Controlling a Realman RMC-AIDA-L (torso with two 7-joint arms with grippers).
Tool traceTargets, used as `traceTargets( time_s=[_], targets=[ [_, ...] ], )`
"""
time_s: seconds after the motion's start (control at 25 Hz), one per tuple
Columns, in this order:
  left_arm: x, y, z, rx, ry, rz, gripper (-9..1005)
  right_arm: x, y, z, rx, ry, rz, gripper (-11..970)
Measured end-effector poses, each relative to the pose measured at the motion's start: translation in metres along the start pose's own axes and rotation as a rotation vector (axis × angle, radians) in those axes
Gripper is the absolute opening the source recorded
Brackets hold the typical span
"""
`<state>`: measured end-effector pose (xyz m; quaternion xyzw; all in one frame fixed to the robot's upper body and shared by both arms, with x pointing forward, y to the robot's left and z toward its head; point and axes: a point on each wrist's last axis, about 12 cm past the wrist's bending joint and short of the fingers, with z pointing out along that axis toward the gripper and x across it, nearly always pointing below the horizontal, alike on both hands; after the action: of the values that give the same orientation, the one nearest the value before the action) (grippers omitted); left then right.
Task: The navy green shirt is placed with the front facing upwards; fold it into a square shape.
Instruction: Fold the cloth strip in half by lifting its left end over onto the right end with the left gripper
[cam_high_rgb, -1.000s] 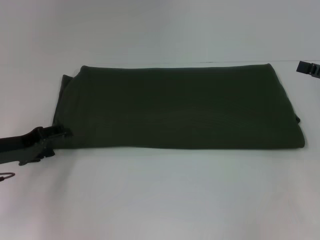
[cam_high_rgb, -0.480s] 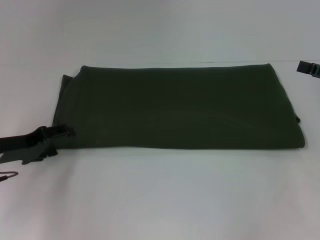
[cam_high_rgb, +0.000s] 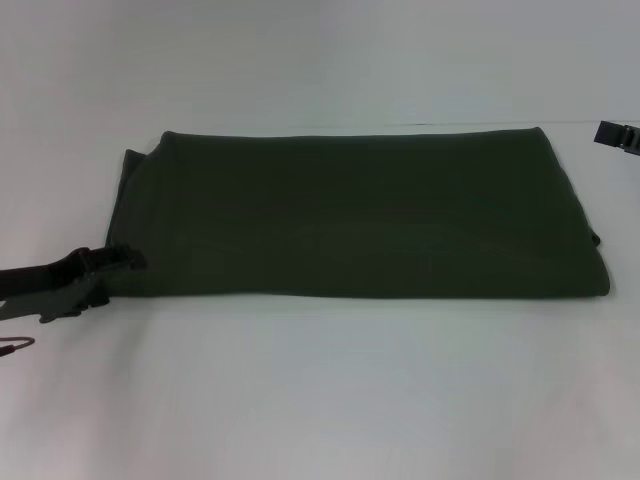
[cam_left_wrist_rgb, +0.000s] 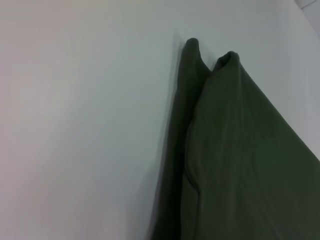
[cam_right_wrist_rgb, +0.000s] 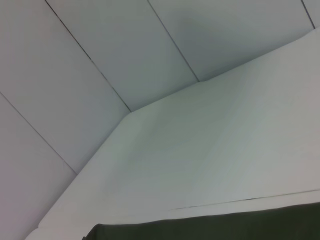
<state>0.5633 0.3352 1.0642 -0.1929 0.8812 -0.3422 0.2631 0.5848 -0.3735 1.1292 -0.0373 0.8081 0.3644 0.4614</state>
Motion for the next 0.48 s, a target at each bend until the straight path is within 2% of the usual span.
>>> traceTargets(
  time_s=[0.28, 0.48],
  targets=[
    [-0.004, -0.008, 0.006, -0.005, 0.002, 0.036, 884, 0.0, 0.0, 0.0, -0.001, -0.004, 0.001, 905],
    [-0.011, -0.019, 0.01, 0.01, 0.001, 0.068, 884, -0.001, 0.0, -0.001, -0.001, -0.007, 0.003, 905]
  ],
)
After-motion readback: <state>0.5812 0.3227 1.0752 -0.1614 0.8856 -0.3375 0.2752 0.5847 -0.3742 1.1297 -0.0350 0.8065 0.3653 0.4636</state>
